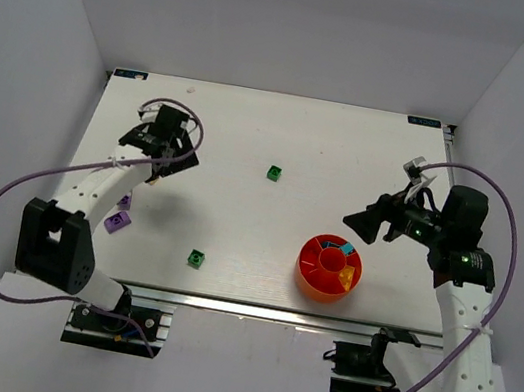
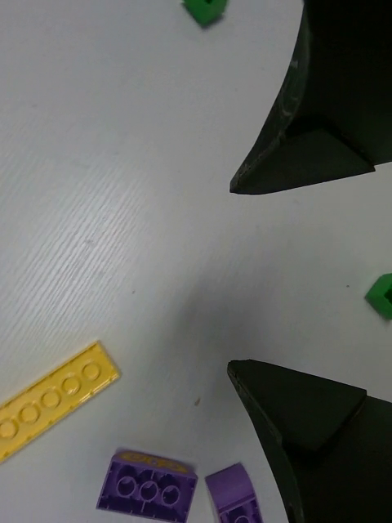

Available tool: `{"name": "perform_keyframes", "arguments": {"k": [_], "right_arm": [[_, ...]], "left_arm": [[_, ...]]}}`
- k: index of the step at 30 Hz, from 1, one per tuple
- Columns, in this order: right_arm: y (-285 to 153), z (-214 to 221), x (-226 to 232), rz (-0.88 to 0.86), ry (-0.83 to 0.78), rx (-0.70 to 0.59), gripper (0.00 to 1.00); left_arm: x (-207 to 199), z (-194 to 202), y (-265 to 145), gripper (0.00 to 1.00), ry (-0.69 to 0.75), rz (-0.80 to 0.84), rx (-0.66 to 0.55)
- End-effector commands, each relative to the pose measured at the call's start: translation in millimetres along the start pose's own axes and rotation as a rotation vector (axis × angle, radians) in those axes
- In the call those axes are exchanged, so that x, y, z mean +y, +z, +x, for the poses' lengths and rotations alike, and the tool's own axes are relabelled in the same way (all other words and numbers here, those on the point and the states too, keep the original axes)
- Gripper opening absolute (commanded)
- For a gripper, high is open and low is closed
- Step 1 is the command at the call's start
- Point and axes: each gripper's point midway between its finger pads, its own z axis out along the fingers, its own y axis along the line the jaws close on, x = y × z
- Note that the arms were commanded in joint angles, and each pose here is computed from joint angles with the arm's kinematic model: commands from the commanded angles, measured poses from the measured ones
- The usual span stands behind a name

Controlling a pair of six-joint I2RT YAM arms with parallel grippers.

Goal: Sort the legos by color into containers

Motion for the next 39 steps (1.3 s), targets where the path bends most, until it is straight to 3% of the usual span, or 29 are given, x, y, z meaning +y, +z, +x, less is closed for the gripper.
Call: {"name": "perform_keyframes", "arguments": {"k": [1, 7, 14, 20, 32, 39], "right_arm": [[-3.3, -12.9, 19.9, -0.162, -0.089, -0.078, 0.89], [-7.6, -6.4, 12.1, -0.156, -0.121, -0.135, 0.88], [-16.2, -4.4, 4.6, -0.145, -0.129, -0.171, 0.86], [-19.3, 0.6, -0.1, -0.203, -0.073, -0.171, 0.74], [-29.2, 2.8, -8.5, -0.243, 0.002, -0.197, 0.74], [-33.4, 5.3, -4.9, -0.277, 0.01, -0.207, 0.74]], "left_arm": [[2.0, -25.6, 1.5, 0.92, -0.134, 0.007, 0.025], [47.0, -62.3, 36.1, 0.87, -0.277, -0.239, 0.087], [63.5, -68.3, 73.1, 0.81, -0.387, -0.273, 0.158], [75.1, -59.0, 99.6, 0.76, -0.38, -0.336, 0.201], [98.1, -32.2, 123.1, 0.76, -0.358, -0.422, 0.249], [102.8, -27.0, 143.1, 0.7, -0.346, -0.439, 0.265]]}}
